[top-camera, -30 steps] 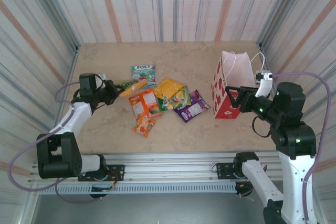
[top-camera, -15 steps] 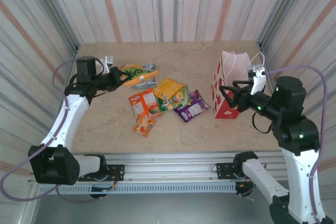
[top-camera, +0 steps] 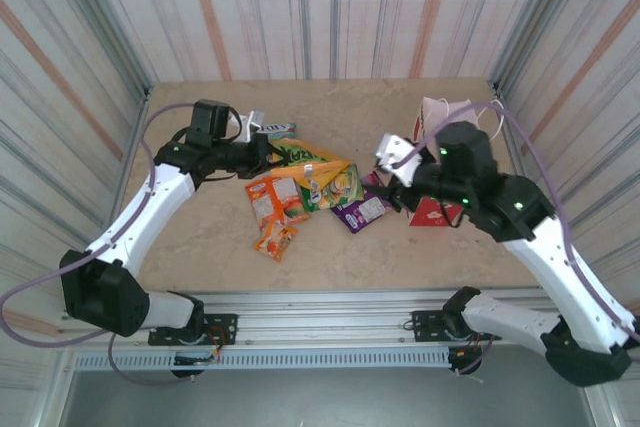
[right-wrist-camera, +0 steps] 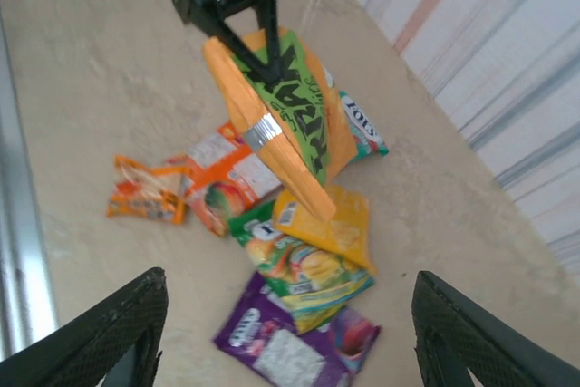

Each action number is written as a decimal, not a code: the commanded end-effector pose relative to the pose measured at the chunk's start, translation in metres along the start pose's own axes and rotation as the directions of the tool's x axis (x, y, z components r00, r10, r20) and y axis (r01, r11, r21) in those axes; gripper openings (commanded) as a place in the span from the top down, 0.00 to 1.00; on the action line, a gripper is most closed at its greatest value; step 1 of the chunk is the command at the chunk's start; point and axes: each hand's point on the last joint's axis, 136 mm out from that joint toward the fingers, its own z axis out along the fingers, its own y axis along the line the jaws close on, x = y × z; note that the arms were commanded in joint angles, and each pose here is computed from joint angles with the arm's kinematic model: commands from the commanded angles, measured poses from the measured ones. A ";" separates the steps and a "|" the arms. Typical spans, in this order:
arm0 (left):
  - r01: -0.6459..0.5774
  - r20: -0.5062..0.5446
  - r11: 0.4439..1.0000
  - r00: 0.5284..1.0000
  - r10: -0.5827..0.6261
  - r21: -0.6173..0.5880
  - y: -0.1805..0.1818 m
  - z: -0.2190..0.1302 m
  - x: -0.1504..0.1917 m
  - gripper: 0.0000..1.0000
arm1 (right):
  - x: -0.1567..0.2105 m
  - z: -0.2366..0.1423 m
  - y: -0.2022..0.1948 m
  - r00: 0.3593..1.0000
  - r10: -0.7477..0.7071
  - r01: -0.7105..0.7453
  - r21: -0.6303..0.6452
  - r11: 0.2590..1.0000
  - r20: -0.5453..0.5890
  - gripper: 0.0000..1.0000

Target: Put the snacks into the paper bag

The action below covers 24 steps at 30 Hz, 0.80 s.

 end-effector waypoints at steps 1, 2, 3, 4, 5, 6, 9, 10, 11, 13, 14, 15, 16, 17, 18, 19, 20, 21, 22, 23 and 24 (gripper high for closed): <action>0.026 0.019 1.000 0.999 -0.027 0.011 -0.010 -0.002 -0.005 1.00 | 0.014 0.040 -0.010 0.959 -0.255 0.262 0.041 0.964 -0.122 0.25; 0.029 0.019 0.999 0.999 -0.030 0.016 -0.011 -0.001 -0.005 1.00 | 0.016 0.053 -0.008 0.948 -0.286 0.292 0.027 0.956 -0.137 0.24; 0.036 0.017 0.999 0.999 -0.037 0.019 -0.011 -0.001 -0.005 1.00 | 0.017 0.065 -0.007 0.940 -0.309 0.315 0.017 0.949 -0.142 0.23; 0.037 0.017 0.999 0.999 -0.037 0.021 -0.012 0.000 -0.006 1.00 | 0.018 0.075 -0.006 0.934 -0.327 0.332 0.013 0.943 -0.145 0.22; 0.039 0.015 0.999 0.999 -0.040 0.024 -0.012 0.001 -0.006 1.00 | 0.018 0.085 -0.007 0.928 -0.342 0.348 0.013 0.938 -0.144 0.21; 0.041 0.013 0.999 0.999 -0.042 0.026 -0.013 0.002 -0.005 1.00 | 0.018 0.096 -0.007 0.925 -0.353 0.358 0.014 0.933 -0.139 0.21; 0.047 -0.003 0.998 0.999 -0.047 0.039 -0.016 0.006 -0.002 1.00 | 0.016 0.120 -0.009 0.920 -0.373 0.377 0.013 0.926 -0.123 0.19; 0.047 -0.007 0.998 0.999 -0.047 0.042 -0.017 0.008 -0.002 1.00 | 0.016 0.128 -0.007 0.919 -0.376 0.379 0.002 0.925 -0.121 0.19; 0.046 -0.010 0.998 0.999 -0.045 0.046 -0.019 0.010 -0.001 1.00 | 0.017 0.135 -0.005 0.918 -0.379 0.380 -0.016 0.925 -0.115 0.19; 0.048 -0.019 0.997 0.999 -0.047 0.052 -0.021 0.014 0.001 1.00 | 0.016 0.148 0.000 0.921 -0.377 0.375 -0.043 0.926 -0.099 0.19; 0.045 -0.023 0.997 0.999 -0.043 0.055 -0.022 0.015 0.002 1.00 | 0.017 0.154 0.002 0.921 -0.377 0.373 -0.057 0.926 -0.094 0.19; 0.047 -0.029 0.997 0.999 -0.046 0.056 -0.023 0.017 0.003 1.00 | 0.018 0.160 0.005 0.921 -0.377 0.372 -0.070 0.926 -0.093 0.19; 0.047 -0.028 0.997 0.999 -0.046 0.057 -0.023 0.018 0.003 1.00 | 0.021 0.165 0.007 0.921 -0.378 0.371 -0.080 0.925 -0.097 0.19; 0.050 -0.030 0.997 0.998 -0.049 0.059 -0.023 0.019 0.003 1.00 | 0.023 0.170 0.008 0.920 -0.378 0.370 -0.091 0.925 -0.106 0.19; 0.050 -0.028 0.997 0.998 -0.048 0.061 -0.024 0.019 0.002 1.00 | 0.026 0.174 0.010 0.918 -0.380 0.370 -0.100 0.924 -0.110 0.19; 0.050 -0.027 0.997 0.998 -0.048 0.061 -0.024 0.019 0.002 1.00 | 0.029 0.178 0.011 0.918 -0.380 0.368 -0.107 0.923 -0.116 0.20; 0.049 -0.025 0.997 0.999 -0.047 0.064 -0.025 0.019 0.001 1.00 | 0.031 0.181 0.013 0.918 -0.379 0.366 -0.113 0.924 -0.121 0.21; 0.048 -0.023 0.997 0.999 -0.047 0.065 -0.026 0.019 0.000 1.00 | 0.034 0.183 0.014 0.917 -0.378 0.365 -0.117 0.924 -0.124 0.23; 0.047 -0.021 0.997 0.999 -0.046 0.066 -0.026 0.019 0.000 1.00 | 0.036 0.186 0.015 0.917 -0.378 0.364 -0.121 0.924 -0.126 0.28; 0.045 -0.021 0.997 0.999 -0.044 0.065 -0.026 0.019 -0.001 1.00 | 0.037 0.187 0.015 0.918 -0.375 0.361 -0.118 0.925 -0.127 0.36; 0.044 -0.019 0.997 0.999 -0.043 0.065 -0.027 0.019 -0.001 1.00 | 0.039 0.189 0.015 0.919 -0.372 0.359 -0.111 0.927 -0.130 0.44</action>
